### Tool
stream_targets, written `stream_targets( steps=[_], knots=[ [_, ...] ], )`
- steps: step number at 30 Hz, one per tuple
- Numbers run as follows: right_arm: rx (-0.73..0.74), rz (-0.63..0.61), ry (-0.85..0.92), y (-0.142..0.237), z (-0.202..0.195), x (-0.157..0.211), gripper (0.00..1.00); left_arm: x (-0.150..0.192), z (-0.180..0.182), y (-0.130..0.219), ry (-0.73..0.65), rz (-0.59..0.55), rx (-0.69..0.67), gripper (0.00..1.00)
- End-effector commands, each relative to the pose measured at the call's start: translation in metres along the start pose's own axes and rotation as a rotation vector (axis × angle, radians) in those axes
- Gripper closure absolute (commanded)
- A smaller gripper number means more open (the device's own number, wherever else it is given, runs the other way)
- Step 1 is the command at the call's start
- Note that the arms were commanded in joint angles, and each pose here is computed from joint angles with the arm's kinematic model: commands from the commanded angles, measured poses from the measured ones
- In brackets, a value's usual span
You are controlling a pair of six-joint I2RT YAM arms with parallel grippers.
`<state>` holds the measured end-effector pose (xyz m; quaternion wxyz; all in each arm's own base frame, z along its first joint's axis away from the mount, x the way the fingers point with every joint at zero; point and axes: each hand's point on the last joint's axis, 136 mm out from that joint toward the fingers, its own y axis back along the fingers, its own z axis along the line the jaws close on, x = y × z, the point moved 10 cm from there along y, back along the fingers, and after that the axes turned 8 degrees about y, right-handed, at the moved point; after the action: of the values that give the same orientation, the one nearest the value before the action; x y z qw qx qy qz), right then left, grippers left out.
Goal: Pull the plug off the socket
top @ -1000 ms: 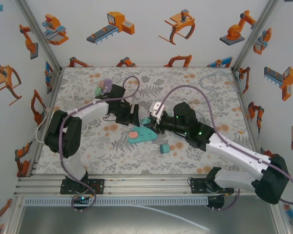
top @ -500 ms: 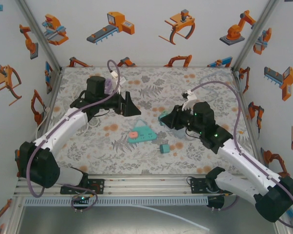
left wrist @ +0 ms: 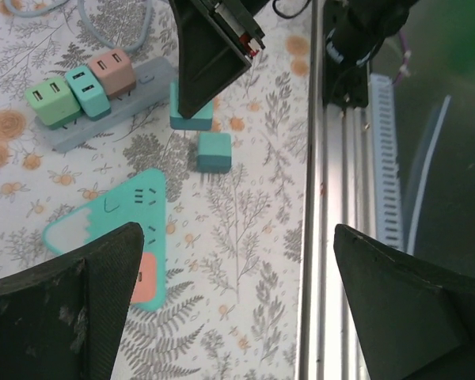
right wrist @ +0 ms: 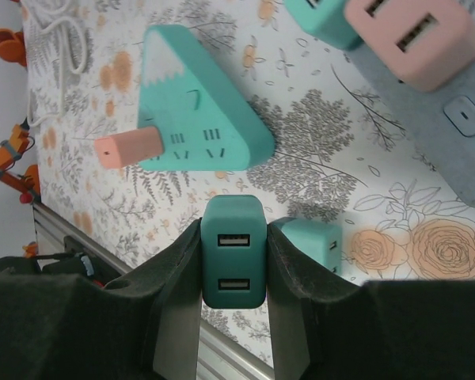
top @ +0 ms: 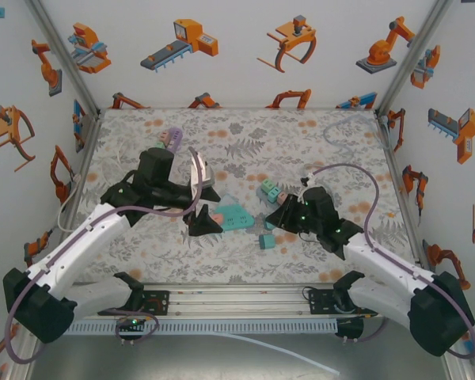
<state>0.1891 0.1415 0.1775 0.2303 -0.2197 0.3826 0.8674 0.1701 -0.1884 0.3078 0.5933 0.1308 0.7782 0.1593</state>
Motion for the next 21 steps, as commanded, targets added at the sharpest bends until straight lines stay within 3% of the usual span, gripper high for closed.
stream_targets(
  steps=[1, 11, 21],
  knots=[
    [-0.026, -0.049, -0.042, -0.008, -0.001, -0.004, 0.92, 0.013, -0.005, 0.000, -0.153, 0.041, -0.006, 0.03],
    [-0.053, 0.009, -0.065, -0.035, -0.010, 0.005, 0.91, 0.017, -0.005, -0.002, -0.175, 0.051, 0.001, 0.03],
    [0.015, 0.064, -0.077, -0.047, -0.029, 0.023, 0.76, 0.017, 0.002, -0.005, -0.159, 0.058, -0.060, 0.03]
  ],
)
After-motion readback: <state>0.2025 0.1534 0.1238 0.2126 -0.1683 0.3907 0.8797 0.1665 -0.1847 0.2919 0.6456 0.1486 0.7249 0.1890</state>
